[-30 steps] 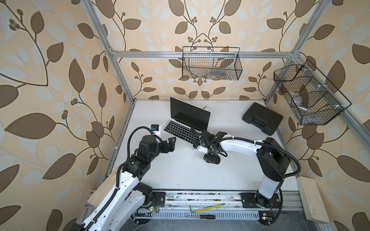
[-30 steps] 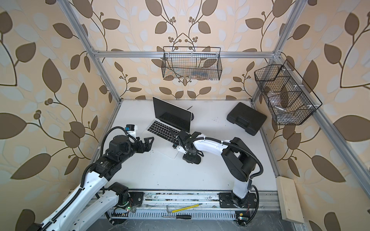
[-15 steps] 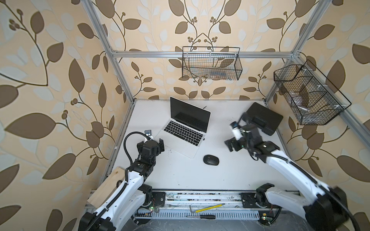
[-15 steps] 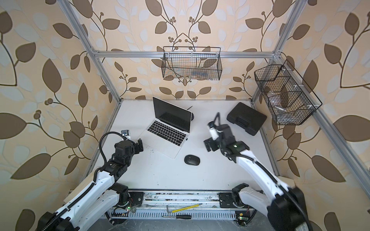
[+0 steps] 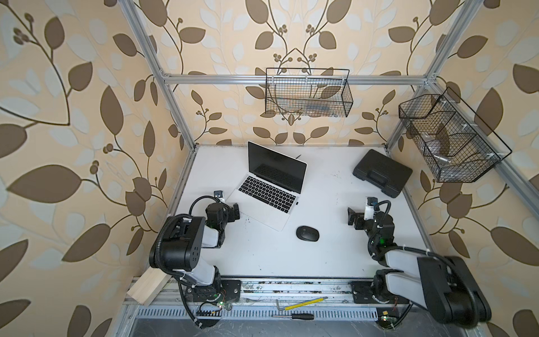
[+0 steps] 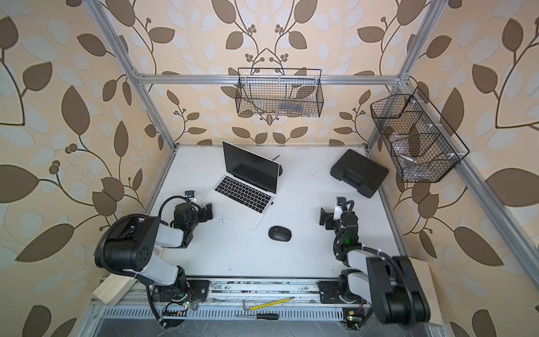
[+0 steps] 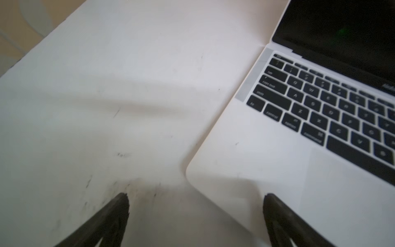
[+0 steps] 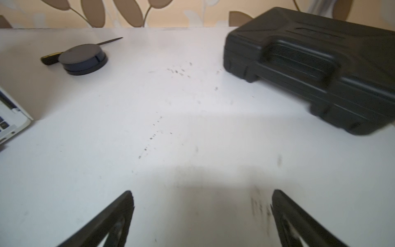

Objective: Insert the wireless mouse receiver into the laptop
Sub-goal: Reset both arms

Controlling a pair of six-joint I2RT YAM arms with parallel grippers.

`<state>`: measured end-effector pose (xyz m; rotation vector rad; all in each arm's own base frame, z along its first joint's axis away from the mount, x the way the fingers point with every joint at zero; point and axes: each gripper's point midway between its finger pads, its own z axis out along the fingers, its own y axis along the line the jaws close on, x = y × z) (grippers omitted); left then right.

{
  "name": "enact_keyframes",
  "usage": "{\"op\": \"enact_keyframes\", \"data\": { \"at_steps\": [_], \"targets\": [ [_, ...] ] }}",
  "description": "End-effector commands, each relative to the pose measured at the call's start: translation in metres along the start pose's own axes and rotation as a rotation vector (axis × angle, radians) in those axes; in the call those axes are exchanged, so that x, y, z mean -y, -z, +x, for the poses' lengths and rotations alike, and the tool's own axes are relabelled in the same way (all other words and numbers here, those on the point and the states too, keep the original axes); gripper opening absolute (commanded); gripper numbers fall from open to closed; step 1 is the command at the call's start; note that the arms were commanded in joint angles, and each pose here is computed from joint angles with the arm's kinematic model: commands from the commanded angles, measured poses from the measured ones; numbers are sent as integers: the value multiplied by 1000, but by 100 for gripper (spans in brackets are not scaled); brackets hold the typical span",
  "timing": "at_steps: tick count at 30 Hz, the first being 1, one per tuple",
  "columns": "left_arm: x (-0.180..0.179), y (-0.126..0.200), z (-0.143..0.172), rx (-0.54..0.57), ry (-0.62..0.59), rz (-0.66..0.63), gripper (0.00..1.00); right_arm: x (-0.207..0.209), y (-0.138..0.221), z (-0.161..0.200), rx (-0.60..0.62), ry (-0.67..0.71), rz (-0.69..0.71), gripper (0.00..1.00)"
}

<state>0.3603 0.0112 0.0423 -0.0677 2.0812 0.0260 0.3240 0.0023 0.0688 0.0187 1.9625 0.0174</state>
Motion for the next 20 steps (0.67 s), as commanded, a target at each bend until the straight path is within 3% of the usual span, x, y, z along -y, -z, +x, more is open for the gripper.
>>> {"op": "enact_keyframes", "data": {
  "at_steps": [1, 4, 20],
  "targets": [
    [4, -14, -44, 67, 4, 33, 99, 11, -8, -54, 161, -17, 14, 100],
    [2, -14, -44, 49, 3, 20, 99, 11, -8, -55, 167, 9, 75, 100],
    [2, -12, -43, 46, 5, 19, 99, 10, -10, -56, 165, 3, 59, 100]
  ]
}}
